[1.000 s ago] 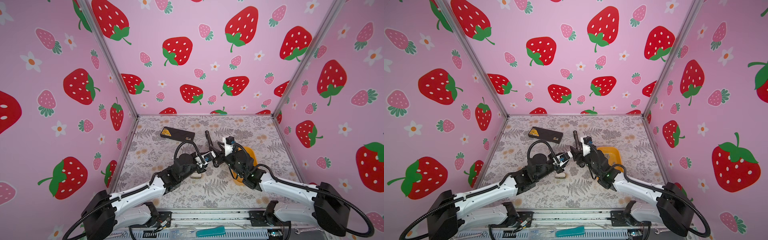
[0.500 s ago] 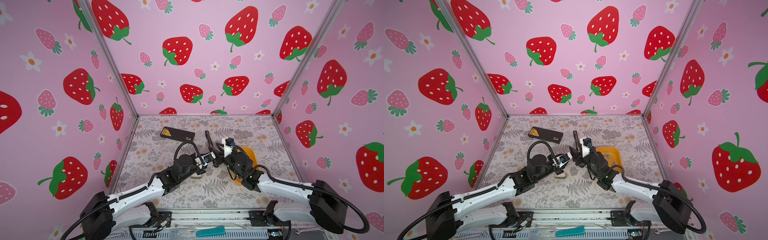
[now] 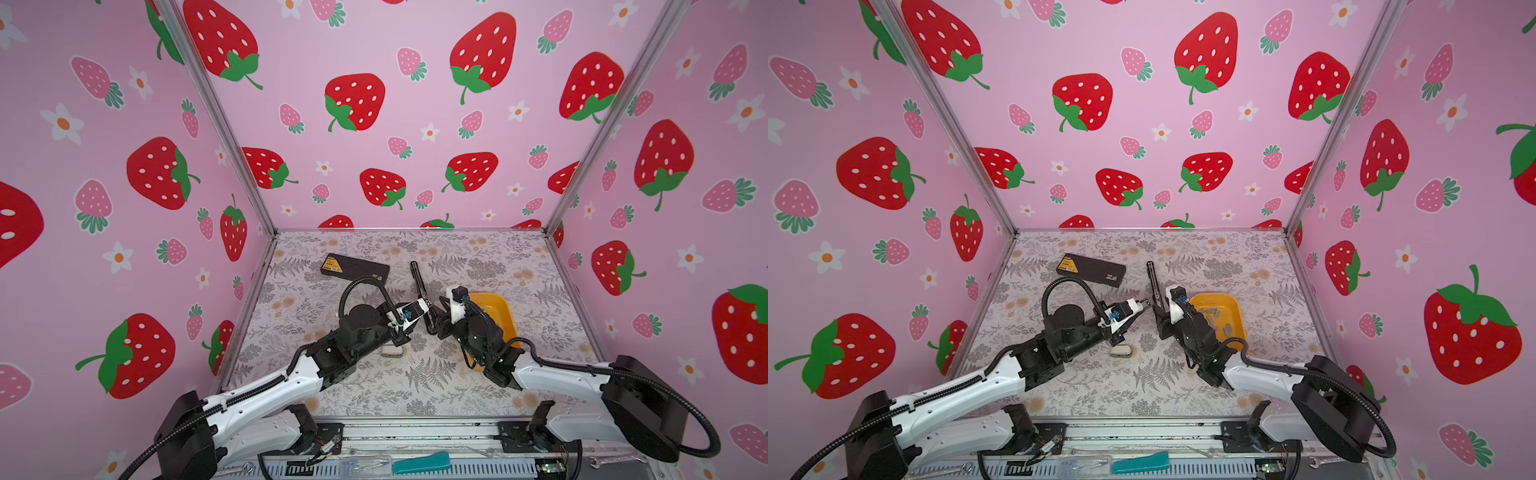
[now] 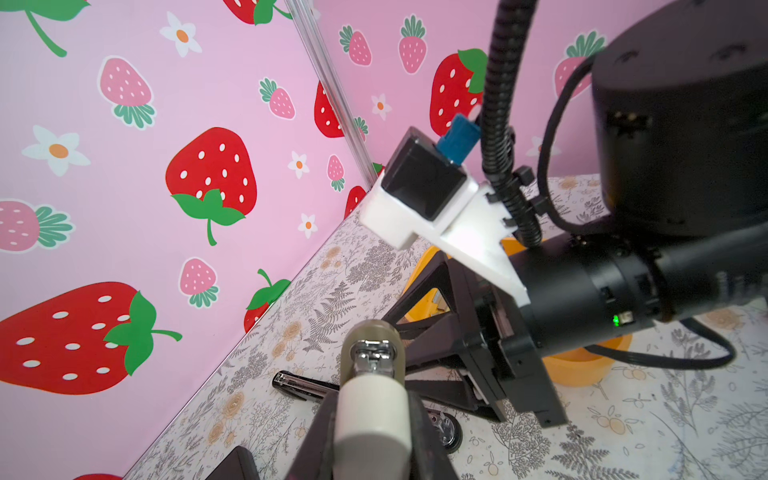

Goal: Load the staples into the stapler

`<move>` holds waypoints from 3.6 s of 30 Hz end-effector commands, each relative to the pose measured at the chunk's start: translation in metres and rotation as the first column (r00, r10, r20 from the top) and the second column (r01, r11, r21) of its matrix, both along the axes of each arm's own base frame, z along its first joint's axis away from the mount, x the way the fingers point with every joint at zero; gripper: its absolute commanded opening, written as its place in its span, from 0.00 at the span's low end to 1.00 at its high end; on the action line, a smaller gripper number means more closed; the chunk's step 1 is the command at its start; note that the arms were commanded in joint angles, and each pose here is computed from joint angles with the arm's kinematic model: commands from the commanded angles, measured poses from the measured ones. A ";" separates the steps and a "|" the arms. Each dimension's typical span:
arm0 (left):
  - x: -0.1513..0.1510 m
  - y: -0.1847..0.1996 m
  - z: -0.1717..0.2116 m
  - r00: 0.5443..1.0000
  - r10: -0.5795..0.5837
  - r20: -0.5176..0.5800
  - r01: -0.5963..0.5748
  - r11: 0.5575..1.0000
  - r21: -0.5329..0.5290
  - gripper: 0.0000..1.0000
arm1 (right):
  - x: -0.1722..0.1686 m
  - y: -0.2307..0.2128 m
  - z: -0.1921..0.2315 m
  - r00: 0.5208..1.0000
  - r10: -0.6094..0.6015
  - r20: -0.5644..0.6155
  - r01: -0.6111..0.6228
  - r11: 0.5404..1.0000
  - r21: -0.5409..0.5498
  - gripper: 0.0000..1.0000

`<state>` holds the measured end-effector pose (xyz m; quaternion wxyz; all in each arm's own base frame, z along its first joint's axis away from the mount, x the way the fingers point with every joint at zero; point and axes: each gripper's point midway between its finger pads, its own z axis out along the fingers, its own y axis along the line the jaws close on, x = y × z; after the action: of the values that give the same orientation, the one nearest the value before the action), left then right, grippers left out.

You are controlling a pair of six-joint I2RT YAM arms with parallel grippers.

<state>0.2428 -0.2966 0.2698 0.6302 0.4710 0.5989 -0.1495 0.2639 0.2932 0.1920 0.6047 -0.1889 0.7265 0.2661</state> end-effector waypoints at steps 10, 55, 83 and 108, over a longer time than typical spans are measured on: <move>0.019 -0.008 0.004 0.994 -0.065 -0.094 0.061 0.997 -0.042 0.00 | -0.013 -0.050 0.037 0.981 -0.103 0.162 0.100 0.995 0.032 0.41; 0.008 -0.016 0.012 0.984 -0.158 -0.080 0.150 0.983 -0.102 0.00 | -0.025 0.027 0.013 0.978 0.188 0.093 -0.189 0.982 -0.001 0.24; 0.002 -0.004 0.005 0.986 -0.155 -0.067 0.150 0.986 -0.071 0.00 | -0.031 0.008 0.009 0.965 0.177 0.195 -0.165 0.983 -0.075 0.47; -0.041 -0.007 -0.009 0.908 -0.407 -0.096 0.407 0.913 -0.018 0.00 | -0.097 0.036 0.011 0.757 0.578 0.304 -0.521 0.815 -0.253 0.74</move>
<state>0.2136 -0.3035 0.2494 0.5490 0.5573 0.5521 -0.2886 0.1736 0.3201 0.1965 0.6126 -0.4638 0.5525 0.3230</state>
